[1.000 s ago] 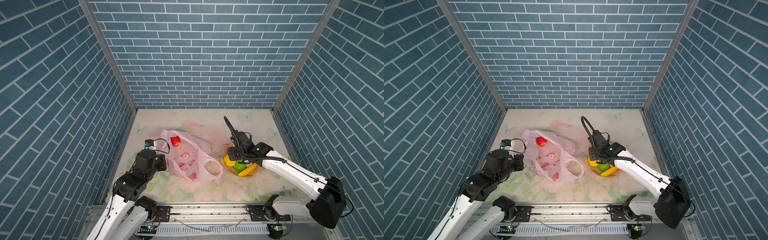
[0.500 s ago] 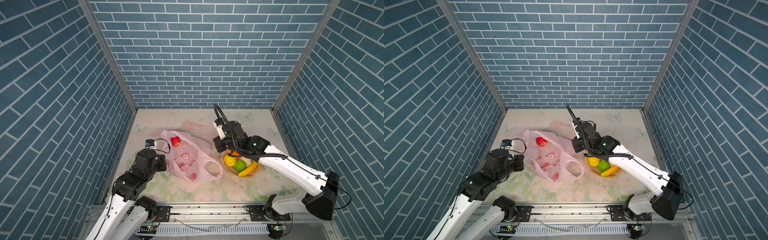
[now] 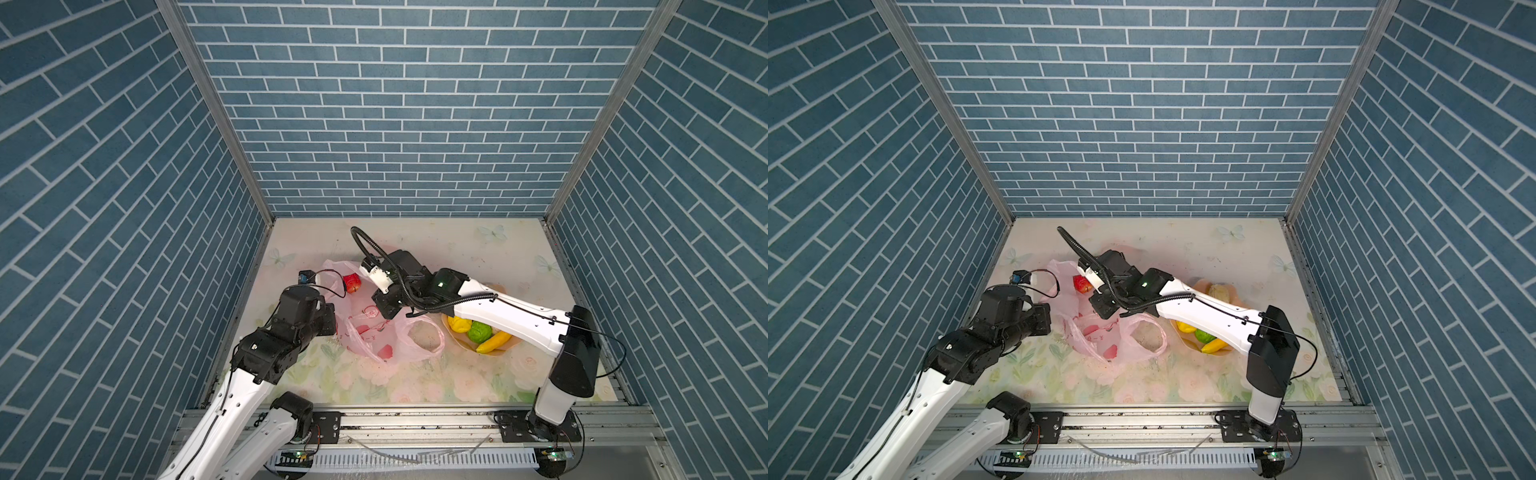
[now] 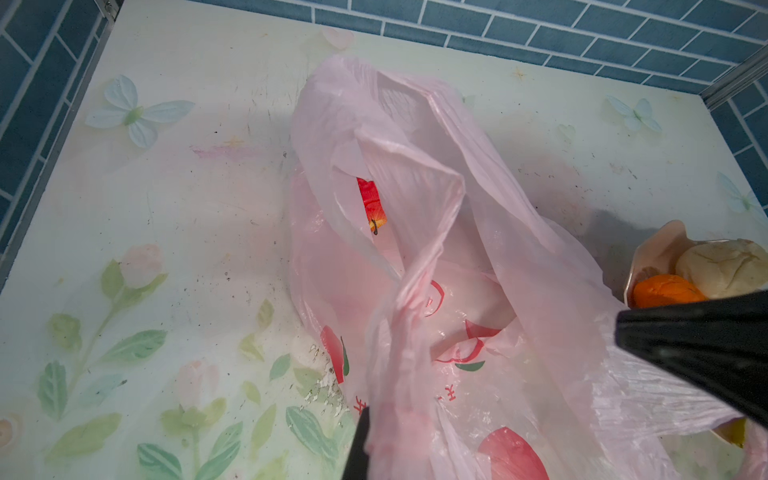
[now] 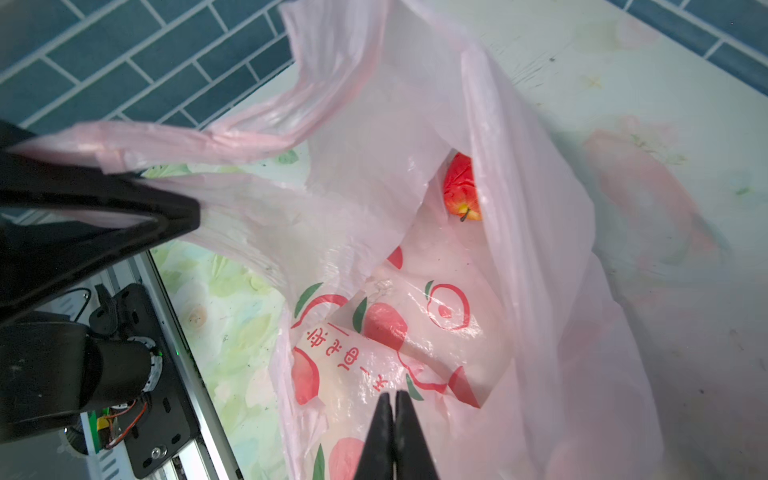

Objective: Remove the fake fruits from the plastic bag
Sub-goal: 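Move the right gripper back over the bag opening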

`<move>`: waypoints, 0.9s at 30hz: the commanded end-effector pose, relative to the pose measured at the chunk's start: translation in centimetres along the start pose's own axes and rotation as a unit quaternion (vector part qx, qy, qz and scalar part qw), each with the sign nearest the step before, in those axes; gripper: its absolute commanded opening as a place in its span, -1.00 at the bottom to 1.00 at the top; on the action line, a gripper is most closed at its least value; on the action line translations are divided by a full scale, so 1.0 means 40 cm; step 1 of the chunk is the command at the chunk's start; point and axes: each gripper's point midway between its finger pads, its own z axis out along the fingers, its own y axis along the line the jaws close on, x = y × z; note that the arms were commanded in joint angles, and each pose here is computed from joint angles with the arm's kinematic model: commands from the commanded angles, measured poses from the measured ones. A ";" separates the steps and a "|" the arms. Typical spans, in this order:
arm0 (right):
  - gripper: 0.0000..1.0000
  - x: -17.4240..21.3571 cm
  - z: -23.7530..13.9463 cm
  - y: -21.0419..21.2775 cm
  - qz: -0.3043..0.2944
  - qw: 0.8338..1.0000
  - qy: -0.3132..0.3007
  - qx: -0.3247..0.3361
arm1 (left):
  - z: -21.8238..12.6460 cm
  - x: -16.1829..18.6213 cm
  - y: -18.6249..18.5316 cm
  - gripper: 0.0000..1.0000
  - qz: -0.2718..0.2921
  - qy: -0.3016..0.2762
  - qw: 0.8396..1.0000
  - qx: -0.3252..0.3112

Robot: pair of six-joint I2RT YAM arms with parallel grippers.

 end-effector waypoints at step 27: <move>-0.85 0.102 0.351 -0.029 0.035 0.993 0.110 -0.028 | -0.096 -0.036 -0.010 -0.91 0.017 -0.033 0.999 0.024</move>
